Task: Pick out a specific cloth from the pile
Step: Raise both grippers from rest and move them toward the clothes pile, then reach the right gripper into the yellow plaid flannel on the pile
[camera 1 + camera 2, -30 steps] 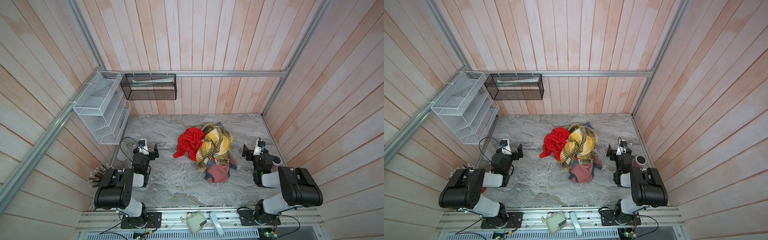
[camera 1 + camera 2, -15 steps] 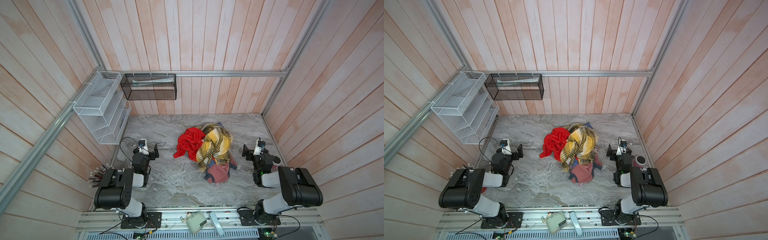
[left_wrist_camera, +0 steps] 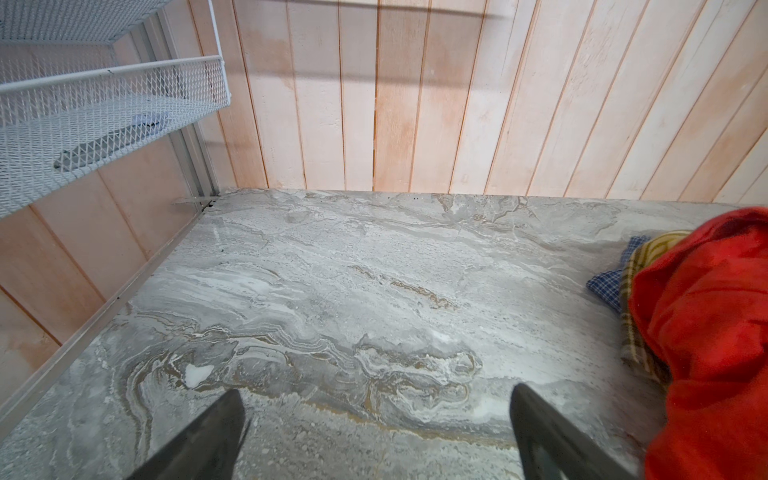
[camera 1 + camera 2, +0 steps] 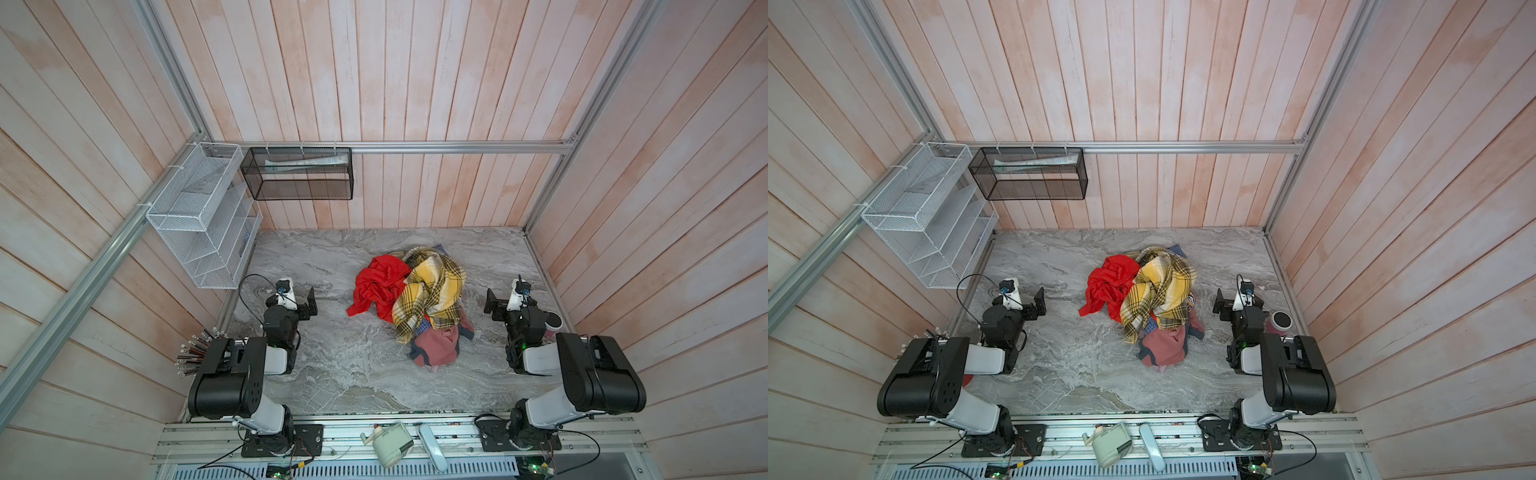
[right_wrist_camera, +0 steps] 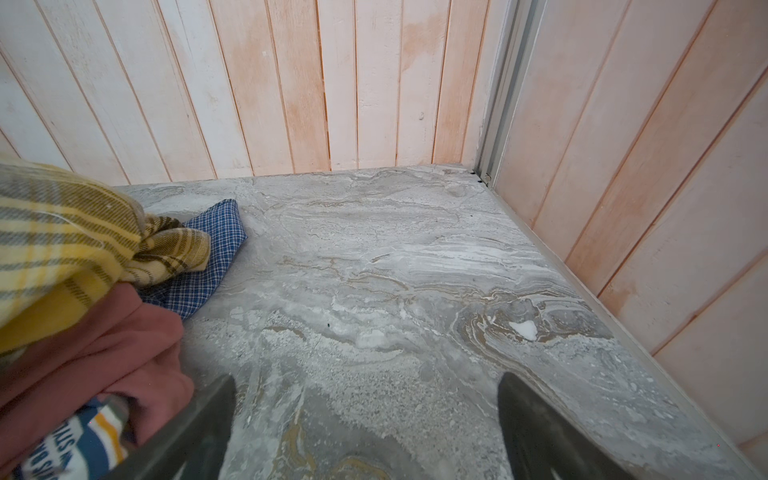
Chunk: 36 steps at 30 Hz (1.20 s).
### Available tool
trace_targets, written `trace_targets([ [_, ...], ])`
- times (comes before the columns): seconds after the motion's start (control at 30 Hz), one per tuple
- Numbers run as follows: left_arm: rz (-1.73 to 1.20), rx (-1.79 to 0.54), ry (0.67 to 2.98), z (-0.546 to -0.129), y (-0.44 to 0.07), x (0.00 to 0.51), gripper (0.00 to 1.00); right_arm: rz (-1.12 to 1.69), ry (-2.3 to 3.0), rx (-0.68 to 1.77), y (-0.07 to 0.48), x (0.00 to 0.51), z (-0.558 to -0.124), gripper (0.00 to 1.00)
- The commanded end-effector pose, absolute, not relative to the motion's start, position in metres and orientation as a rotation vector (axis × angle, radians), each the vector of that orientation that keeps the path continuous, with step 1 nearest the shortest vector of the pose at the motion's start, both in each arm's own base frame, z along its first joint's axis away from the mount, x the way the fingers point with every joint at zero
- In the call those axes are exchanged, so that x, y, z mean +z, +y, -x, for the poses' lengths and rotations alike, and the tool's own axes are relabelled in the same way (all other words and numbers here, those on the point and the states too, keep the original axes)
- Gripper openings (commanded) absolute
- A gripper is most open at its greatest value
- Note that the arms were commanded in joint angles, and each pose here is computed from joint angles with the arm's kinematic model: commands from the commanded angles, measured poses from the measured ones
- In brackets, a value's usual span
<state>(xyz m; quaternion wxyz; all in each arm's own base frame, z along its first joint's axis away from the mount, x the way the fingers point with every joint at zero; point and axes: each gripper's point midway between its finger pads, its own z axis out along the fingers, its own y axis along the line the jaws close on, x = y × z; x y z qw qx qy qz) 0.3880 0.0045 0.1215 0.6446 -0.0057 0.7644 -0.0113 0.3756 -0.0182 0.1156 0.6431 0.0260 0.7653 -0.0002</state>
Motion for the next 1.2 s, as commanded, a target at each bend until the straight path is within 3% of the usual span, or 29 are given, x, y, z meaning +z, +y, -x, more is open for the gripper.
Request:
trace_targets([
  [0.0, 0.038, -0.019, 1.745, -0.397, 0.010, 0.137, 1.00, -0.055, 1.725, 0.009, -0.017, 0.124, -0.380, 0.96],
  [0.07, 0.087, -0.010, 1.806, -0.403, 0.015, 0.153, 1.00, -0.114, 1.675, -0.013, -0.026, 0.137, -0.381, 0.95],
  [0.2, 0.179, -0.088, 1.696, -0.397, 0.016, 0.208, 1.00, -0.162, 1.777, -0.015, -0.034, 0.158, -0.400, 0.94],
  [0.3, 0.222, -0.159, 1.685, -0.390, 0.011, 0.223, 1.00, -0.158, 1.739, 0.115, -0.020, 0.197, -0.405, 0.94],
  [0.43, 0.216, -0.250, 1.713, -0.377, -0.007, 0.219, 1.00, -0.143, 1.868, 0.384, 0.015, 0.207, -0.401, 0.92],
  [0.6, 0.138, -0.282, 1.726, -0.359, -0.039, 0.214, 1.00, -0.193, 1.980, 0.670, 0.049, 0.186, -0.371, 0.84],
  [0.87, 0.033, -0.366, 1.756, -0.353, -0.081, 0.211, 1.00, -0.258, 2.118, 0.873, 0.082, 0.131, -0.328, 0.73],
  [1.17, 0.000, -0.406, 1.773, -0.355, -0.096, 0.204, 1.00, -0.299, 2.234, 0.883, 0.095, 0.089, -0.311, 0.70],
])
